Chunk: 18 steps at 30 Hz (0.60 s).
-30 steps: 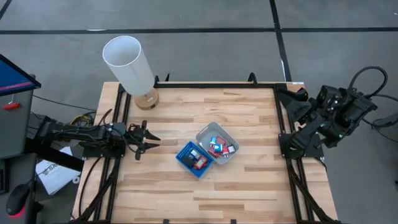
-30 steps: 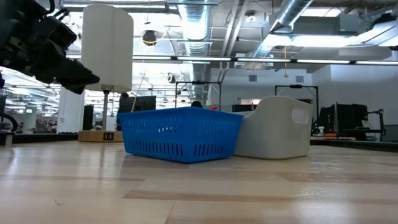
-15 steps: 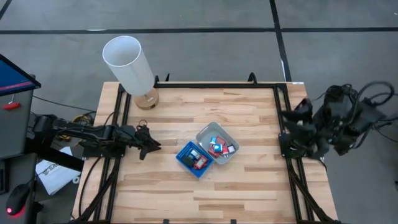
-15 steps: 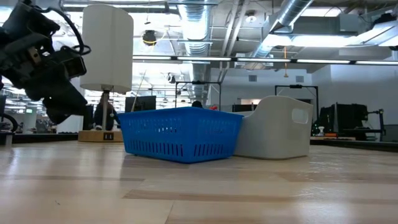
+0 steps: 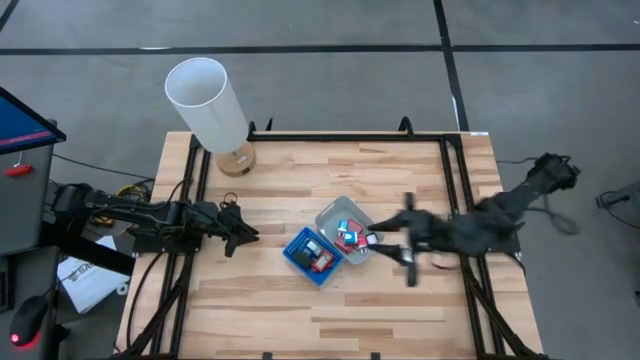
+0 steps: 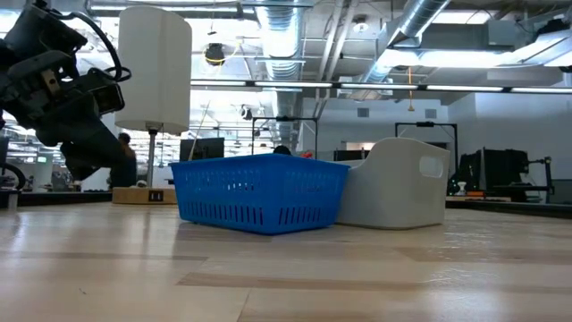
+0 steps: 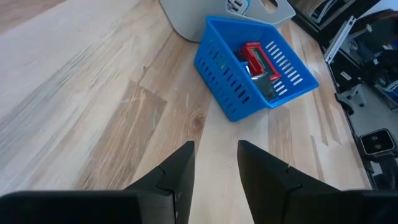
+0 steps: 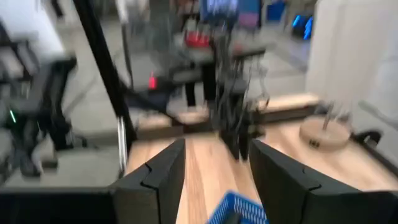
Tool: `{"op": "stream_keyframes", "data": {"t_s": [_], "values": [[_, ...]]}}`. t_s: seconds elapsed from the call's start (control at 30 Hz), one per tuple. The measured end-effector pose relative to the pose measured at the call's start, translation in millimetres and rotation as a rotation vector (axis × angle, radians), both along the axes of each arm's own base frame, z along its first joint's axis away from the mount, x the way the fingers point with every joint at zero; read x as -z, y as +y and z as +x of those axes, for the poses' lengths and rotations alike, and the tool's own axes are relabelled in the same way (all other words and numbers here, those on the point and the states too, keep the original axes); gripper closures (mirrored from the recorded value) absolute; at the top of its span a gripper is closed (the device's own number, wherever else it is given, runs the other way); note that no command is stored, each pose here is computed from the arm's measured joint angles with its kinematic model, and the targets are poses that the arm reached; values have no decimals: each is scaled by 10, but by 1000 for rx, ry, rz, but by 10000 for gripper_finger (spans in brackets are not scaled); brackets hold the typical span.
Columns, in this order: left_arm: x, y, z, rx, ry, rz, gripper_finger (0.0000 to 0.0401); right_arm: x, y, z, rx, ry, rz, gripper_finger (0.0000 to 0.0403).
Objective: Pick & Place Office items
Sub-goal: Return to Home position
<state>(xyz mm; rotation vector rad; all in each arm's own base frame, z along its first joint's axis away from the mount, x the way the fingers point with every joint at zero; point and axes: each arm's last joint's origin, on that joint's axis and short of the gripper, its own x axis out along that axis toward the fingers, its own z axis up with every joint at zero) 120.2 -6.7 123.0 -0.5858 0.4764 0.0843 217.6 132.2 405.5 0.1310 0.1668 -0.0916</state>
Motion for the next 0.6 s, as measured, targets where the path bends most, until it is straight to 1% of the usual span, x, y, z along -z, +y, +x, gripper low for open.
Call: {"op": "stream_keyframes", "data": {"t_s": [0.07, 0.13, 0.23, 0.33, 0.4, 0.47, 0.53, 0.6], "values": [[0, 0, 0, 0, 0, 0, 284, 130, -96, 223, -61, 75, -19, 232], [-1, 0, 0, 0, -1, 0, 284, 238, -207, 463, -144, 113, -45, 232], [-1, 0, 1, 0, -1, 0, 284, 326, -411, 759, -292, 94, -69, 232], [-3, 0, 1, 0, -3, 0, 284, 366, -650, 927, -389, 63, -103, 232], [-4, 0, 2, 0, -5, 0, 284, 389, -826, 959, -416, 75, -138, 232], [-7, 0, 3, 0, -8, 0, 284, 386, -969, 925, -439, 96, -182, 232], [-8, 0, 4, 0, -10, 0, 284, 346, -1063, 805, -446, 103, -230, 232], [-8, 0, 4, 0, -10, 0, 284, 318, -1124, 606, -440, 74, -272, 232]]}}
